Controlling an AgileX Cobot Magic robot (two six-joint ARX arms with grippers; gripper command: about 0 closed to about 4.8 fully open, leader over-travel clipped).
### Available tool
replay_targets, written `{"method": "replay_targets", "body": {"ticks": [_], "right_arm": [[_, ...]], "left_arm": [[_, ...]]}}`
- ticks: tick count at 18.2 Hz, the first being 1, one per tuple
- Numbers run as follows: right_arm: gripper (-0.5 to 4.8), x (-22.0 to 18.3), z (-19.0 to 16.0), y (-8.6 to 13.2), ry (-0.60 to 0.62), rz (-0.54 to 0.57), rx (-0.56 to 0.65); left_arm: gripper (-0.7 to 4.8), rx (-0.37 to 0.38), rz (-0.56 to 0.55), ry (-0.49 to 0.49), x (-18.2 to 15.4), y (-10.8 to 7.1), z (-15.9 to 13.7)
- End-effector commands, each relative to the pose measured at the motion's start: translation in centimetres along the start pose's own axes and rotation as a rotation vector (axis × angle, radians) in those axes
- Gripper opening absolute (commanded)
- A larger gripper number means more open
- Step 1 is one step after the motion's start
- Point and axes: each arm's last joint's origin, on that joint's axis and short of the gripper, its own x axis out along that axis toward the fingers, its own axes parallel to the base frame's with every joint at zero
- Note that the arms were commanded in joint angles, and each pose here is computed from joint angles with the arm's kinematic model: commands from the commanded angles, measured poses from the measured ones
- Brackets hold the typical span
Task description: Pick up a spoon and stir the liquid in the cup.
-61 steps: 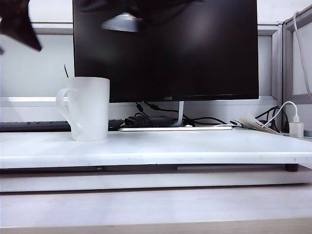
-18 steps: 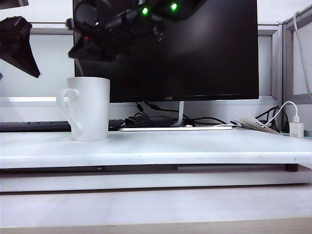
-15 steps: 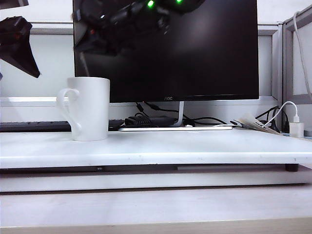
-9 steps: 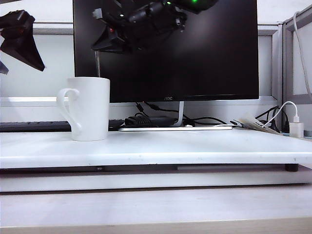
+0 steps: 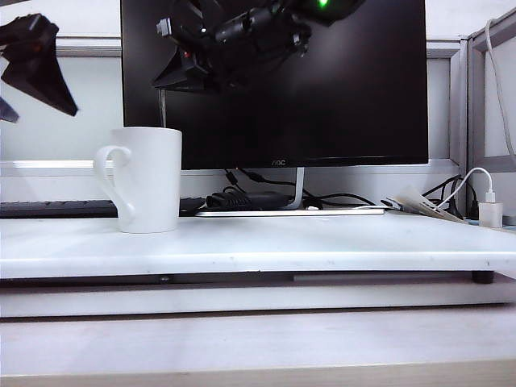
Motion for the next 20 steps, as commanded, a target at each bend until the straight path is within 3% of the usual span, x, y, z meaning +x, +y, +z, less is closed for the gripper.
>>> {"method": "replay_targets", "body": {"ticks": [1, 4, 6, 9, 12, 14, 17, 20], "right_arm": [[-0.06, 0.4, 0.1, -0.4, -0.063, -0.016, -0.042], [-0.06, 0.9, -0.3, -0.3, -0.083, 0.059, -0.036], [-0.06, 1.2, -0.5, 0.3, -0.074, 0.158, -0.027], [-0.06, 1.1, -0.6, 1.0, -0.035, 0.234, -0.003], [-0.06, 0.2, -0.4, 1.2, 0.044, 0.205, 0.022], [-0.06, -0.5, 0.1, 1.1, 0.068, 0.106, -0.01], [-0.06, -0.9, 0.7, 0.6, 0.053, -0.01, -0.035], [-0.06, -0.7, 1.3, 0.6, -0.023, -0.012, -0.099]], "left_arm": [[4.79, 0.001, -0.037, -0.044, -0.1, -0.1, 0.5], [4.79, -0.008, -0.078, -0.09, 0.0, -0.6, 1.0], [4.79, 0.017, -0.16, -0.142, 0.0, -1.5, 1.5], [4.79, 0.037, -0.189, -0.159, 0.0, -2.5, 1.7], [4.79, 0.039, -0.197, -0.146, 0.3, -2.7, 1.6], [4.79, 0.038, -0.196, -0.144, 0.3, -2.7, 1.6], [4.79, 0.037, -0.197, -0.141, 0.3, -2.7, 1.6], [4.79, 0.036, -0.196, -0.129, 0.3, -2.7, 1.4]]}}
